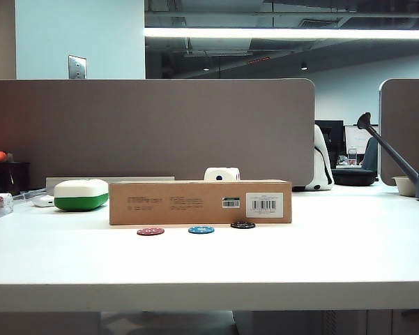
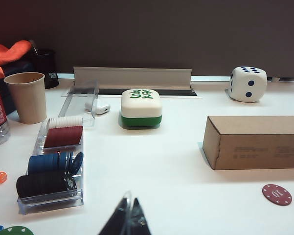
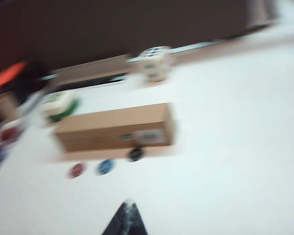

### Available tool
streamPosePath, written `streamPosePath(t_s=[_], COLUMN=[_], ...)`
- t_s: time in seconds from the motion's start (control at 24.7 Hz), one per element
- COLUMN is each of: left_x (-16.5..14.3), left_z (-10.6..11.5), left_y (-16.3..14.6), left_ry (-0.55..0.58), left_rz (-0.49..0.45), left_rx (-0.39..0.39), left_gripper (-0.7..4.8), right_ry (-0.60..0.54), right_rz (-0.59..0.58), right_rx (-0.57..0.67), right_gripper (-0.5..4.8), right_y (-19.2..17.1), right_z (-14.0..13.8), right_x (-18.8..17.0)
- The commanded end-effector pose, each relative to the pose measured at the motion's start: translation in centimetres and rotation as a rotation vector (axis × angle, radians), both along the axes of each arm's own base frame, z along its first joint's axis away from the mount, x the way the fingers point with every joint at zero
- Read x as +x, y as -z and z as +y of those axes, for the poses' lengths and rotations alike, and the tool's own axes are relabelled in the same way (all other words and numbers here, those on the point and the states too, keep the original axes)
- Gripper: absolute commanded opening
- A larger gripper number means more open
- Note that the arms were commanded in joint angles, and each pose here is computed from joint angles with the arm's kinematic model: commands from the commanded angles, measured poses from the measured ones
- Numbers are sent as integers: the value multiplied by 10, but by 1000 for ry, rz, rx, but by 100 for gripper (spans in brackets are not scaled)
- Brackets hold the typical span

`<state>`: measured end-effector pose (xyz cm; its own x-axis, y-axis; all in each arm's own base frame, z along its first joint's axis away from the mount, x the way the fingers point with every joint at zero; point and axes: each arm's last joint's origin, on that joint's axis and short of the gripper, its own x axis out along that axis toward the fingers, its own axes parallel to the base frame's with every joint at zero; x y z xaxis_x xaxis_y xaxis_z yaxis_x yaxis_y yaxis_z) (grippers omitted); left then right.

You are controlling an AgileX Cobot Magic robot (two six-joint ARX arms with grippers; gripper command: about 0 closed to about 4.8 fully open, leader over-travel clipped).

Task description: Push the chip with the highest value in the row forward next to the rectangular box.

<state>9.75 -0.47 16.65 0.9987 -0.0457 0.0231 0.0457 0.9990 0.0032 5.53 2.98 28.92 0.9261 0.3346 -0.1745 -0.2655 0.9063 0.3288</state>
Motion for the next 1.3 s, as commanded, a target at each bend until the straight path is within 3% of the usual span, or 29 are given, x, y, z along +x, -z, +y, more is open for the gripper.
streamPosePath(t_s=[0.04,0.08,0.24,0.49,0.69,0.81,1.3], left_x=[0,0,0,0,0,0,0], left_z=[0,0,0,0,0,0,0], left_y=[-2,-2,-2,-2,-2,-2,-2], left_ry=[3,2,5,5,5,5,5], left_rz=[-13,-13,-13,-13,-13,-13,-13], left_rx=[0,-1,-1,-1,-1,-1,-1], left_gripper=[-5,-5,-5,-5,-5,-5,-5], right_ry=[205,280,342,343,341,339,348], right_rz=[-19,-44,-120,-227,-298,-325,-324], right_rx=[15,29,33,-49,-199,-252,-246], right_gripper=[-9,-9,-9,-9,-9,-9,-9], right_y=[17,28,61,89,104,112,115], right_z=[-7,-11,-24,-36,-36,-36,-29], right_x=[16,24,44,49,44,42,42])
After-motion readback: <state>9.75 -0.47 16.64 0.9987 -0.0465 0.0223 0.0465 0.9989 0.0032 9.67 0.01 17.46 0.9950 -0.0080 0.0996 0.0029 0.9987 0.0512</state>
